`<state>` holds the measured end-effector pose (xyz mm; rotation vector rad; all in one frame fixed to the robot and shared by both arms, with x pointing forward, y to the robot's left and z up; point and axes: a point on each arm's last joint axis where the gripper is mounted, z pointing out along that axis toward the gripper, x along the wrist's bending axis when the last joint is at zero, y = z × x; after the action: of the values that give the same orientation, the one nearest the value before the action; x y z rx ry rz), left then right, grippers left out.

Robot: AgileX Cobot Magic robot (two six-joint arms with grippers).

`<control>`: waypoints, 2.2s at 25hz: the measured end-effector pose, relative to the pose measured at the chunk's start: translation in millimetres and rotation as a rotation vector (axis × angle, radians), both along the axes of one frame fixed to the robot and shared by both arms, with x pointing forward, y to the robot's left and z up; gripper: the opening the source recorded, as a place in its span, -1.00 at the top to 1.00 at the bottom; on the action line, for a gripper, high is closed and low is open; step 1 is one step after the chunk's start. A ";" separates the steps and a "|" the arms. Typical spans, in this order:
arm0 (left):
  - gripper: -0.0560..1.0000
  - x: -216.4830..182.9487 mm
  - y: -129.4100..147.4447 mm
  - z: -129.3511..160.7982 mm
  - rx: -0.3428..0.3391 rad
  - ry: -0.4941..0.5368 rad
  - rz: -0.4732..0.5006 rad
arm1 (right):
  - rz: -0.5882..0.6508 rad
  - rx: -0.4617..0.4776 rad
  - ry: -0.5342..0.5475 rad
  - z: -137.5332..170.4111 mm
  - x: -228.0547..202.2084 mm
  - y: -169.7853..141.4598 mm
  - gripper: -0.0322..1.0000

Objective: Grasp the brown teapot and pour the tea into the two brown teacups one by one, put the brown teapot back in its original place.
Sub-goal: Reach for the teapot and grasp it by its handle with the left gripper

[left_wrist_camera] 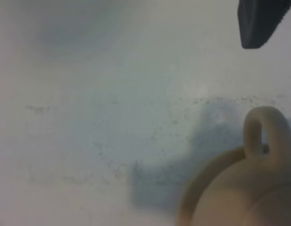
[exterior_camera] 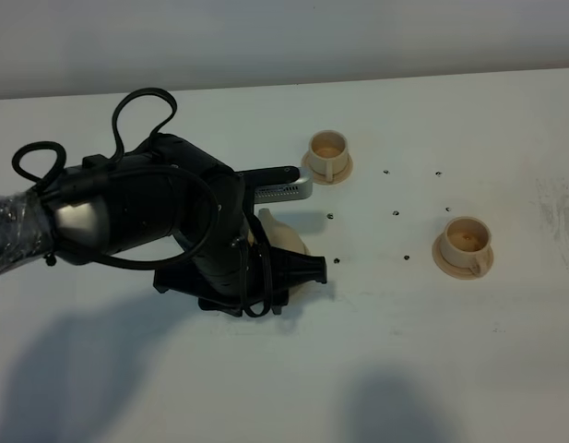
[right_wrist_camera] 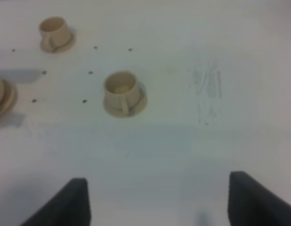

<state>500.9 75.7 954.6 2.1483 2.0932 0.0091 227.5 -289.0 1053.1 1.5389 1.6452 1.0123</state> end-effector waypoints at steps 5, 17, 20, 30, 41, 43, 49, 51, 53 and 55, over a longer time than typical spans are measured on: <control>0.10 6.6 3.5 -0.7 -0.004 -0.026 0.037 | 0.000 0.000 0.000 0.0 0.0 0.0 -0.21; 0.10 22.6 -2.9 -16.2 0.003 -0.016 0.056 | 0.000 0.000 0.000 0.0 0.0 0.0 -0.21; 0.10 23.6 -3.7 -17.2 0.002 -0.016 0.055 | 0.000 0.000 0.000 0.0 0.0 0.0 -0.21; 0.10 24.0 -5.0 -29.8 0.025 0.015 0.006 | 0.000 0.000 0.000 0.0 0.0 0.0 -0.21; 0.10 23.7 -0.9 -30.0 0.062 0.025 -0.081 | 0.000 0.000 0.000 0.0 0.0 0.0 -0.21; 0.10 23.9 -0.4 -30.0 0.069 0.023 -0.088 | 0.000 0.000 0.000 0.0 0.0 0.0 -0.21; 0.10 24.9 3.2 -30.1 0.082 0.032 -0.085 | 0.000 0.000 0.000 0.0 0.0 0.0 -0.21; 0.09 24.6 3.6 -30.1 0.087 0.035 -0.086 | 0.000 0.000 0.000 0.0 0.0 0.0 -0.21; 0.10 25.4 5.0 -30.1 0.092 0.036 -0.085 | 0.000 0.000 0.000 0.0 0.0 0.0 -0.21; 0.10 26.4 7.2 -30.1 0.098 0.038 -0.083 | 0.000 0.000 0.000 0.0 0.0 0.0 -0.21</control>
<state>527.3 82.9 924.4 2.3075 2.0631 0.0641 227.5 -289.0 1053.1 1.5389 1.6452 1.0123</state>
